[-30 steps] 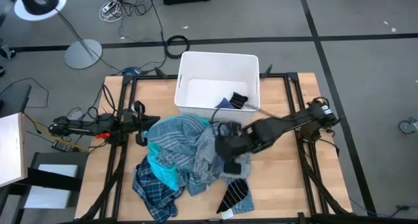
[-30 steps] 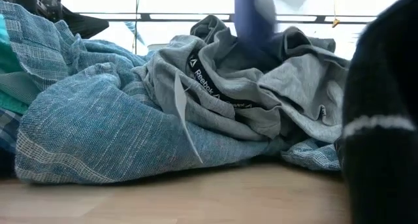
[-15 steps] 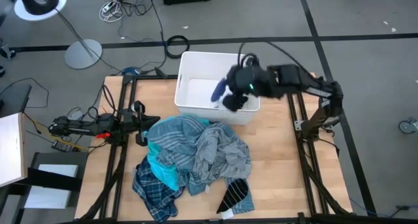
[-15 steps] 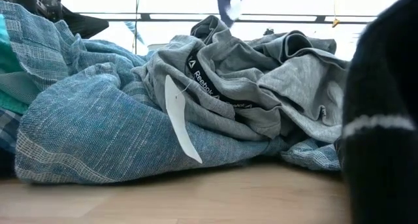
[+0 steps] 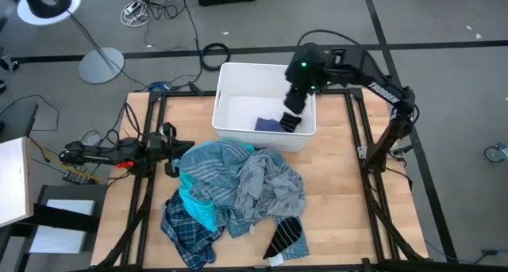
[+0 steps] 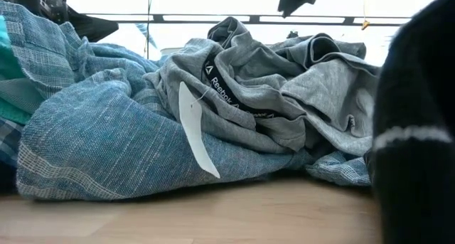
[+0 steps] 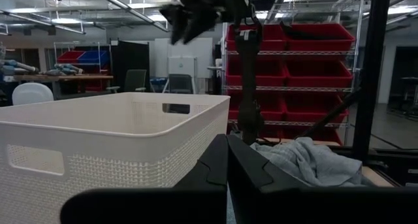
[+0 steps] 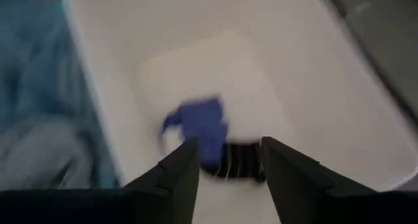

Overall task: Sort clothes
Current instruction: Put the black sock into the white bin

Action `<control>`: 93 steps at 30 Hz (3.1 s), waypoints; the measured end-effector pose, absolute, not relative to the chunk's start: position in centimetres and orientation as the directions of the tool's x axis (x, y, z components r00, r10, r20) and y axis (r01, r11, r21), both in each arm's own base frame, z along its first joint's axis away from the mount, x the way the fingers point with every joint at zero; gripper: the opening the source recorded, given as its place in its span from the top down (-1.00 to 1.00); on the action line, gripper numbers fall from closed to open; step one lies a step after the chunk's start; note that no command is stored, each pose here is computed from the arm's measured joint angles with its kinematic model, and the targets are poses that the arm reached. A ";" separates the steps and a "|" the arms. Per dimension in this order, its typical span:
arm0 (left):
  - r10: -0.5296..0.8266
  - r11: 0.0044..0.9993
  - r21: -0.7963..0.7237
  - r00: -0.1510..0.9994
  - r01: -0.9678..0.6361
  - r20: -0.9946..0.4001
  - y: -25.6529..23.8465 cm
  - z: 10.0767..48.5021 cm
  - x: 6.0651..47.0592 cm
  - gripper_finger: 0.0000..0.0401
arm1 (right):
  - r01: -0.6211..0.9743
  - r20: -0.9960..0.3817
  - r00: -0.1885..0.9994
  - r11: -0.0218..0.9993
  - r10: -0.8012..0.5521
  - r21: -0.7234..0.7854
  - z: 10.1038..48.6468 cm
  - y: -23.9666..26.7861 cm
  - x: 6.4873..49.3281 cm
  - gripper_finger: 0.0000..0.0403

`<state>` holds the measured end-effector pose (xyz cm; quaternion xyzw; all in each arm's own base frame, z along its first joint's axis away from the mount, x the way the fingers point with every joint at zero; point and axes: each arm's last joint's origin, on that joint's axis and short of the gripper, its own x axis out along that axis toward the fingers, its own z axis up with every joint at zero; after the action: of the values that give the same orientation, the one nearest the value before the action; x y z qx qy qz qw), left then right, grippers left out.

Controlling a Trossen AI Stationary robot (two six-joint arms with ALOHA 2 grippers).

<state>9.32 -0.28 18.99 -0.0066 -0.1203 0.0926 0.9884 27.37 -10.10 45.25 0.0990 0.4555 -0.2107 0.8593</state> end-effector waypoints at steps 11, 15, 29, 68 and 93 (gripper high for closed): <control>0.185 0.983 -0.035 0.954 -0.181 0.236 -0.3 19.0 9.3 0.97 | 0.249 -0.866 0.499 0.961 -0.023 0.118 45.8 -0.9 24.7 0.23; 0.184 0.983 -0.035 0.954 -0.181 0.236 -0.3 19.0 9.3 0.97 | 0.291 -0.892 0.450 0.949 -0.027 0.118 44.3 3.9 24.9 0.28; 0.184 0.983 -0.035 0.954 -0.181 0.236 -0.3 19.0 9.3 0.97 | 0.584 -0.954 0.299 0.790 0.004 0.187 31.1 19.0 28.9 0.31; 0.184 0.983 -0.035 0.954 -0.181 0.236 -0.3 19.0 9.3 0.97 | 0.656 -0.846 0.492 0.727 -0.207 0.203 36.4 18.8 28.7 0.99; 0.184 0.983 -0.035 0.954 -0.181 0.236 -0.3 19.0 9.3 0.97 | 0.602 -0.653 0.547 0.788 -0.523 -0.127 46.6 -6.1 29.2 0.54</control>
<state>9.33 -0.29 18.98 -0.0066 -0.1200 0.0925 0.9884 29.16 -6.05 46.59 0.0561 0.3517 -0.3205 0.8777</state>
